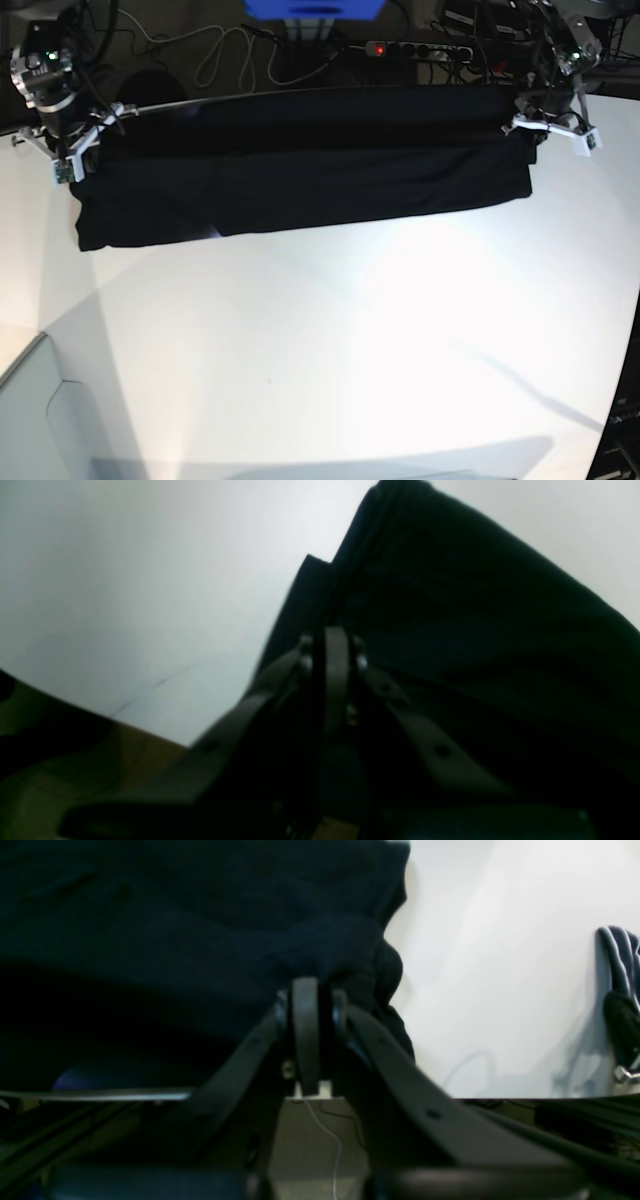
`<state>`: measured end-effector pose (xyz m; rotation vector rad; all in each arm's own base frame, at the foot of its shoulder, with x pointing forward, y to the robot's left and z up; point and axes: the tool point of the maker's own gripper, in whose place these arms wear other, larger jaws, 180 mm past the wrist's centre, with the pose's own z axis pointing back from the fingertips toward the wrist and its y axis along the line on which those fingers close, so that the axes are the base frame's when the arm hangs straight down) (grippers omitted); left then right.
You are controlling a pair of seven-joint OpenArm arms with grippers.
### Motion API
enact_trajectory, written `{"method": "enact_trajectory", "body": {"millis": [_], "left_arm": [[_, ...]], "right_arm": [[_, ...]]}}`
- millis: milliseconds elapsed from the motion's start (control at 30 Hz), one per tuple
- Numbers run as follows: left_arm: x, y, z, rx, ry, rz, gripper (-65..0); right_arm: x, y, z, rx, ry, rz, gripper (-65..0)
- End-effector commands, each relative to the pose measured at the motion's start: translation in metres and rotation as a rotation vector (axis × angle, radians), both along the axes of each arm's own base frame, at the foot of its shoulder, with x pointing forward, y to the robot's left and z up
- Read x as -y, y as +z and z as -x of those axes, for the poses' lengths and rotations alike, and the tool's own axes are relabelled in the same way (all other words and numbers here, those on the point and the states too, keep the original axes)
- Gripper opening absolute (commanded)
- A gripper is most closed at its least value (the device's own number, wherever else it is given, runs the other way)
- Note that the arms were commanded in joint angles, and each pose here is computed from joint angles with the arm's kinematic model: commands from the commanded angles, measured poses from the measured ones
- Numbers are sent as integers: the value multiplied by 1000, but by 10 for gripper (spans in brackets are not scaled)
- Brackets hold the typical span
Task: Fold the T-shirt properly
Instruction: 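Fold the sleeve corner with the right gripper toward the left gripper, then hold both ends of the black shirt strip with both grippers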
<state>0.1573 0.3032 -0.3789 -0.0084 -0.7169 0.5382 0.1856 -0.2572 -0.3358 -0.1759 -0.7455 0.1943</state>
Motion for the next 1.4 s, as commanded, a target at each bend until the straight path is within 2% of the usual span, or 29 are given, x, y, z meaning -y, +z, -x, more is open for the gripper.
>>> {"method": "enact_trajectory", "body": {"millis": [0, 267, 567, 633, 767, 967, 1200, 1367], "left_arm": [[-4, 5, -4, 21, 0, -15, -650], [-6, -6, 3, -9, 16, 3, -650], [-6, -4, 2, -5, 13, 0, -650], [-6, -4, 2, -5, 13, 0, -650], [-6, -4, 2, -3, 12, -1, -650], [-6, -3, 1, -1, 12, -2, -650], [-6, -3, 2, -2, 12, -2, -650], [-6, -3, 2, -2, 12, -2, -650]], "right_arm": [[2, 10, -9, 42, 17, 15, -648], [16, -14, -16, 6, -35, -14, -647], [14, -15, -15, -2, -33, -16, -648], [15, -17, -12, -20, -32, -11, -647], [26, -24, 0, -136, -48, 29, -647], [28, -22, -5, -145, -54, 36, -648], [13, -30, -5, -209, 12, 43, -647], [5, -30, -13, -200, 34, 35, -645]]}}
